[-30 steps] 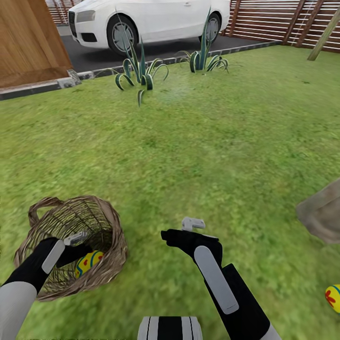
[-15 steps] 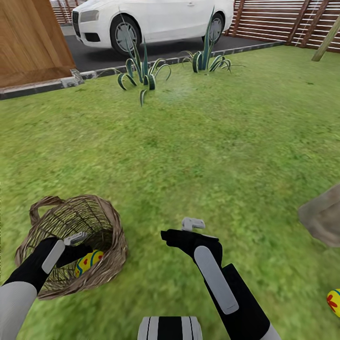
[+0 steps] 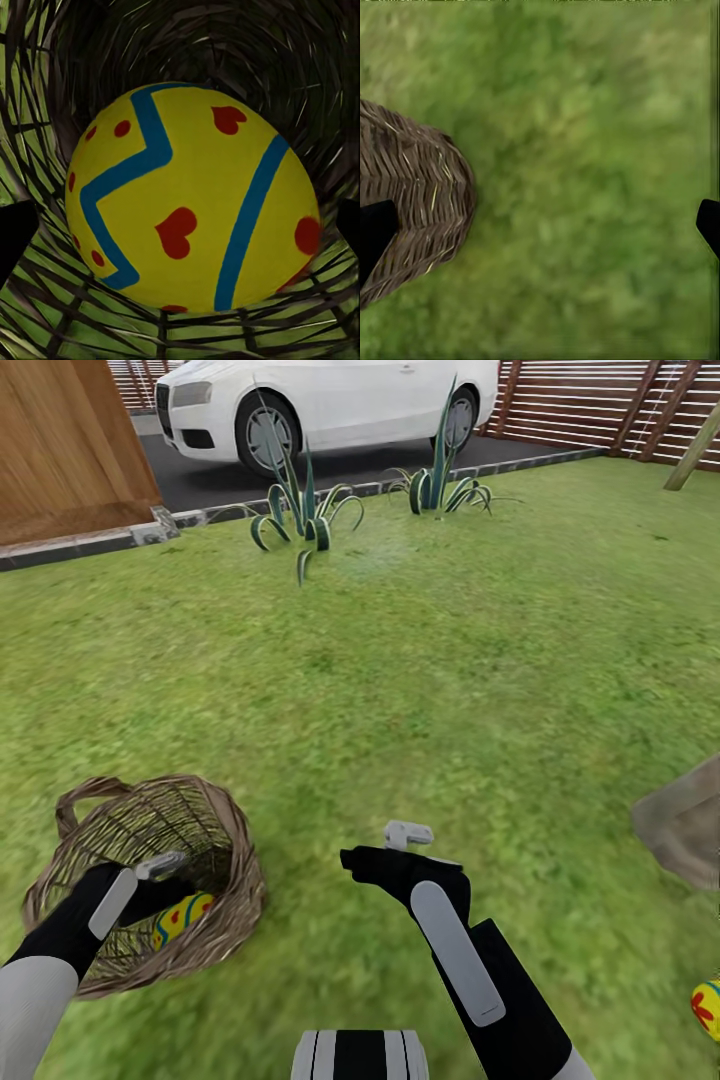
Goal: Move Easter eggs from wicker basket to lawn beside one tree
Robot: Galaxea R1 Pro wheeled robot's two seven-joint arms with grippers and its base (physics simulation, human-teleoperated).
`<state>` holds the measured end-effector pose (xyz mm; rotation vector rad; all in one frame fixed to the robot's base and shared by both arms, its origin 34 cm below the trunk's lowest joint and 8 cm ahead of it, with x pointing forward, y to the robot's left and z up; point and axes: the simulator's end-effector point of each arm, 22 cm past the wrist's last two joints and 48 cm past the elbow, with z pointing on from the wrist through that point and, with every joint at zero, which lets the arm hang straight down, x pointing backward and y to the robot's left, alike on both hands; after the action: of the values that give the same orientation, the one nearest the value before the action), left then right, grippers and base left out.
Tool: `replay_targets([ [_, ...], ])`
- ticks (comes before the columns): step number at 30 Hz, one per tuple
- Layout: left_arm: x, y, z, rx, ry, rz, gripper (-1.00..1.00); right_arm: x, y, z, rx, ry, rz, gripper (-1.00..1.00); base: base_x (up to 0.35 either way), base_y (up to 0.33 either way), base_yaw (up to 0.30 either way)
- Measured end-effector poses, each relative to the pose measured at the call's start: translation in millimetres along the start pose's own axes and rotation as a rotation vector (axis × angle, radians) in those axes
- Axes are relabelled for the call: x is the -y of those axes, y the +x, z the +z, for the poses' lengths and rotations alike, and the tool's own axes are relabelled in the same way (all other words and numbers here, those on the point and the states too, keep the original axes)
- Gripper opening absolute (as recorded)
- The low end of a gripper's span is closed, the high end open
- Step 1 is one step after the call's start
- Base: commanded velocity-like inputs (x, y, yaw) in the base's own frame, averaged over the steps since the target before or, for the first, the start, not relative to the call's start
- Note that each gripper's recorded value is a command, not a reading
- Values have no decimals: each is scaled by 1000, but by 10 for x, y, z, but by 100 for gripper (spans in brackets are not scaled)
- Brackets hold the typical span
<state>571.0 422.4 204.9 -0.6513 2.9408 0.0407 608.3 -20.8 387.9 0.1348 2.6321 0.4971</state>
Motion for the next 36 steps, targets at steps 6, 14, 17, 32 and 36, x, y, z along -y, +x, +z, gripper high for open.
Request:
replay_targets([
  [6, -3, -2, -2, 0, 0, 0, 100, -4, 2, -1, 0, 0, -1, 100, 106, -68, 116],
  [14, -3, -2, -2, 0, 0, 0, 100, -10, 7, 0, -1, -2, -2, 100, 155, -7, 23],
  [17, -3, -2, -2, 0, 0, 0, 100, -11, 7, 0, -1, -2, -2, 100, 40, -1, 20],
  [32, 4, 2, 1, -1, 0, 0, 100, -8, 18, 2, -4, 0, -4, 100, 4, 0, 142],
  [36, 3, 3, 1, -1, 0, 0, 100, -7, 18, 2, -4, 0, -4, 100, 0, -30, 149],
])
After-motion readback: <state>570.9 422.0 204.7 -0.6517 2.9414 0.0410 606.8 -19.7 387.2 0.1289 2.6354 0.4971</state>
